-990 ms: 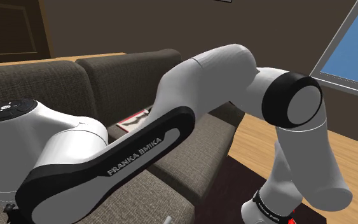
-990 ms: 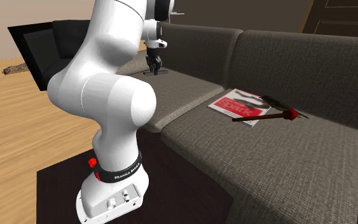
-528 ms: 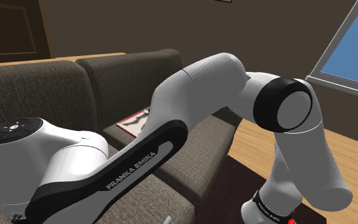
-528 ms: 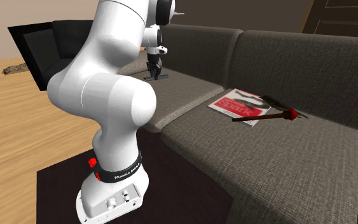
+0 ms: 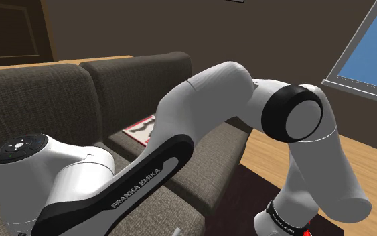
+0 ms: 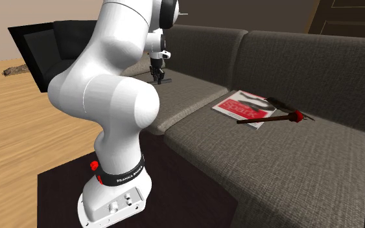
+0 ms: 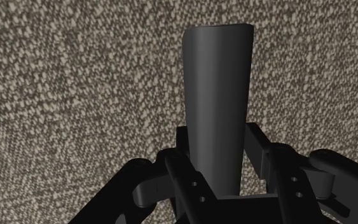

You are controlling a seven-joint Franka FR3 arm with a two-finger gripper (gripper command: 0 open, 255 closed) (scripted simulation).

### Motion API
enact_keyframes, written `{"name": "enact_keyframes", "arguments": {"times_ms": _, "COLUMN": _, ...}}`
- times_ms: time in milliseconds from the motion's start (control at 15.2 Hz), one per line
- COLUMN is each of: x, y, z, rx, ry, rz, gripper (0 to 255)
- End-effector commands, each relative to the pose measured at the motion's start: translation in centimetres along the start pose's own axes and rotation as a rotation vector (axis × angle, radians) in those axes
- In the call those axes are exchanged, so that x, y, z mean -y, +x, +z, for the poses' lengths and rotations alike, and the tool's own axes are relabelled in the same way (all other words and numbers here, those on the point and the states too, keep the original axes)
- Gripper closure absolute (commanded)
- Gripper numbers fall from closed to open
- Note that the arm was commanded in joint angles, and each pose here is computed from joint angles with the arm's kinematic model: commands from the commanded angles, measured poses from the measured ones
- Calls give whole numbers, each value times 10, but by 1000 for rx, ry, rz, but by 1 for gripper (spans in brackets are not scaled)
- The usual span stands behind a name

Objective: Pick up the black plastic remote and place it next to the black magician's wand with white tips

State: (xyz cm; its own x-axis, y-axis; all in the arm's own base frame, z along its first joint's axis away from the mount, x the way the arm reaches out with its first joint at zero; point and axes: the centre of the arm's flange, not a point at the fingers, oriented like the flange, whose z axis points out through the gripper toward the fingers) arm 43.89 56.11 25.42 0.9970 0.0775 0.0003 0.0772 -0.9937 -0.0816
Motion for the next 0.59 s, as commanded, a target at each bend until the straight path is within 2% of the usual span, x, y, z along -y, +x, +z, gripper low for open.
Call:
{"name": "enact_keyframes", "arguments": {"times_ms": 0, "x": 0, "y": 0, "z": 0, "rx": 0, "ry": 0, "rz": 0, "gripper": 255}}
{"name": "enact_keyframes", "arguments": {"times_ms": 132, "x": 0, "y": 0, "z": 0, "rx": 0, "ry": 0, "rz": 0, "gripper": 255}}
{"name": "enact_keyframes", "arguments": {"times_ms": 198, "x": 0, "y": 0, "z": 0, "rx": 0, "ry": 0, "rz": 0, "gripper": 0}}
{"name": "enact_keyframes", "arguments": {"times_ms": 528, "x": 0, "y": 0, "z": 0, "rx": 0, "ry": 0, "rz": 0, "gripper": 0}}
